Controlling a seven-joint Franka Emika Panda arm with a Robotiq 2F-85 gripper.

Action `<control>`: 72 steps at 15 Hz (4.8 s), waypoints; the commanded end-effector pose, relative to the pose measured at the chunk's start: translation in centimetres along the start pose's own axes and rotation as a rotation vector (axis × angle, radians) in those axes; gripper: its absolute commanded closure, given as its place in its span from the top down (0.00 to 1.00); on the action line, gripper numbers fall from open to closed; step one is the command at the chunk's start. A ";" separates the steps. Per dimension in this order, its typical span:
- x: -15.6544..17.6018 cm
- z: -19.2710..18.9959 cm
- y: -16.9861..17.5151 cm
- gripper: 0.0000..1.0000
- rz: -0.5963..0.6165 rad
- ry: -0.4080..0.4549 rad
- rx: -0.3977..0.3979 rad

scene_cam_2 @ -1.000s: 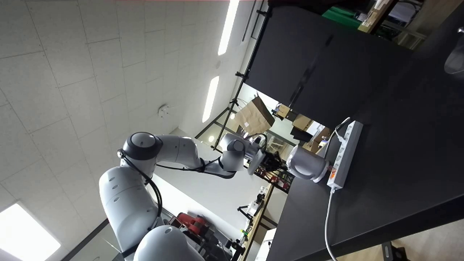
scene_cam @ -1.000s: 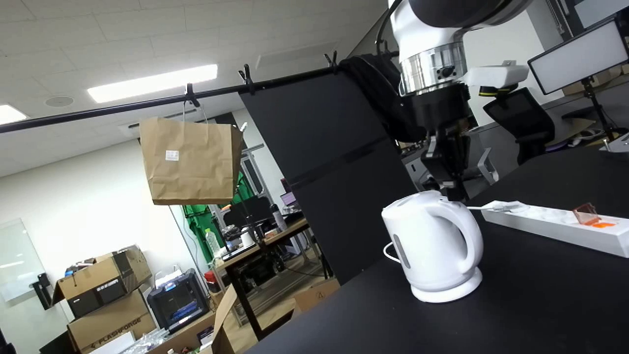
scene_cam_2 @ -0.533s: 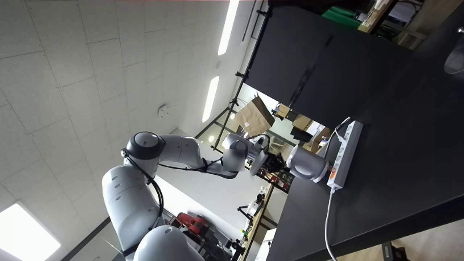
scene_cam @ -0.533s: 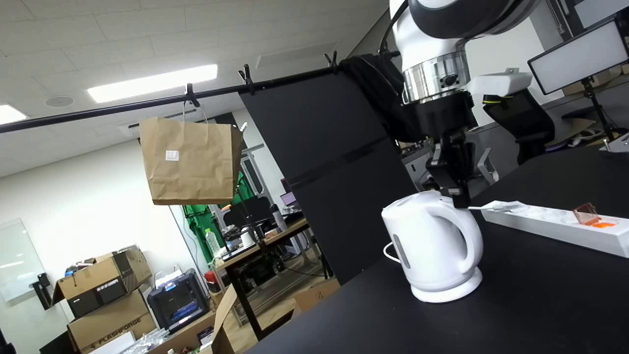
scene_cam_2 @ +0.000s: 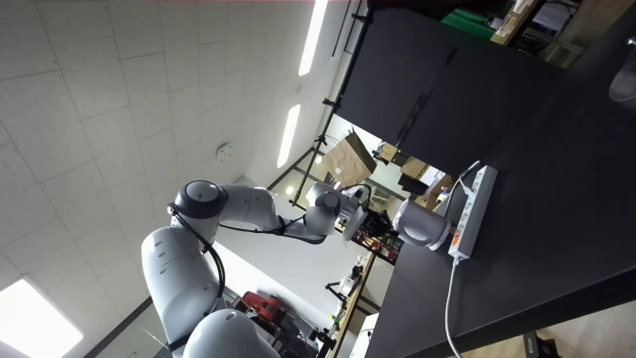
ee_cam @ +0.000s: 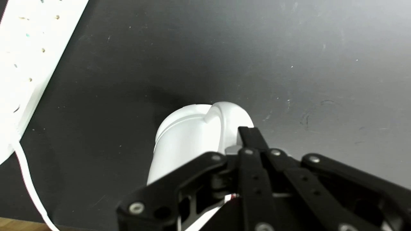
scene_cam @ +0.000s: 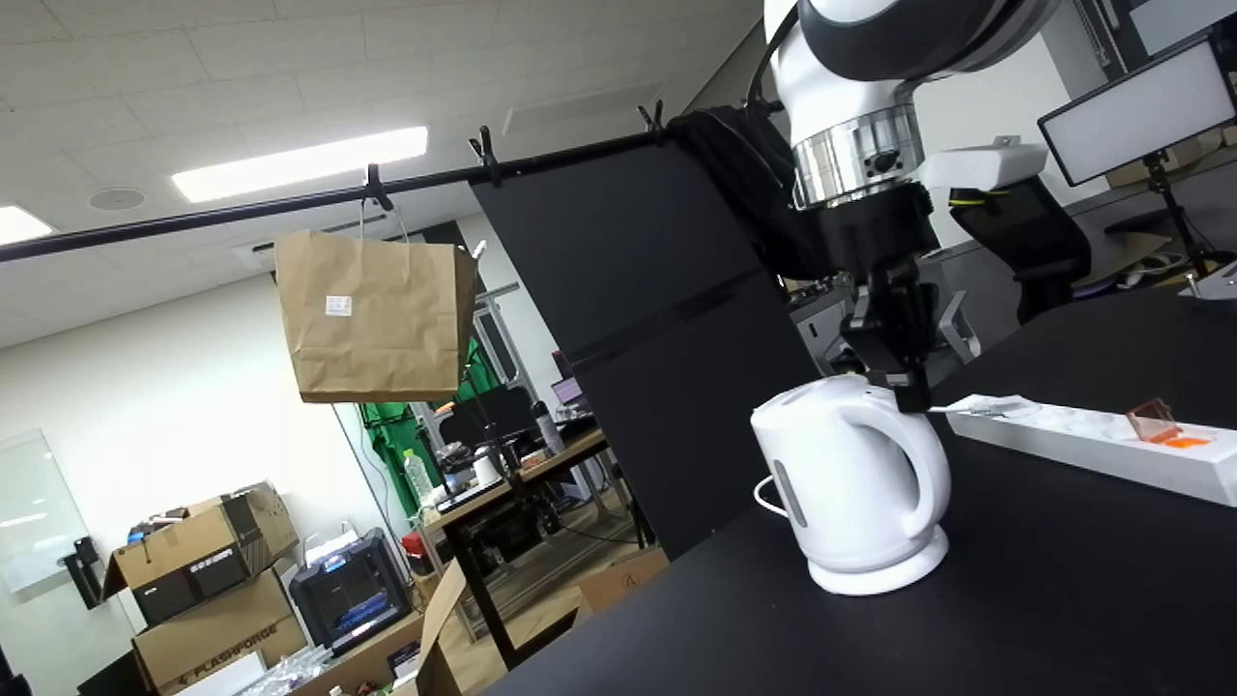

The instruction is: Turn off the switch on the electric kettle

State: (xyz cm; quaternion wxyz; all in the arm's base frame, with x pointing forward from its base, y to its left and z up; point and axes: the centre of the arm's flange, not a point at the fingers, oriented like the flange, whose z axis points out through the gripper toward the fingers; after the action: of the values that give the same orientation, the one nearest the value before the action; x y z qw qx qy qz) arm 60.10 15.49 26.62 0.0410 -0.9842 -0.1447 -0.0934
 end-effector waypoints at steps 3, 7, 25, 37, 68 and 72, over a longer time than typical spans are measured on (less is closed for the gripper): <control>1.5 -1.2 0.0 0.00 0.040 -0.023 0.032; 2.1 -1.7 0.0 0.00 0.042 -0.021 0.028; 1.5 0.4 1.2 0.00 0.066 -0.070 0.029; 2.8 -1.5 0.5 0.00 0.059 -0.061 0.024; 2.9 -1.2 0.8 0.00 0.067 -0.084 0.024; 2.7 -0.8 1.0 0.00 0.071 -0.093 0.025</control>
State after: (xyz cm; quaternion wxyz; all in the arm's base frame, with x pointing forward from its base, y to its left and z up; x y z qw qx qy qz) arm 62.34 15.36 27.87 0.0489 -0.9892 -0.1284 -0.0518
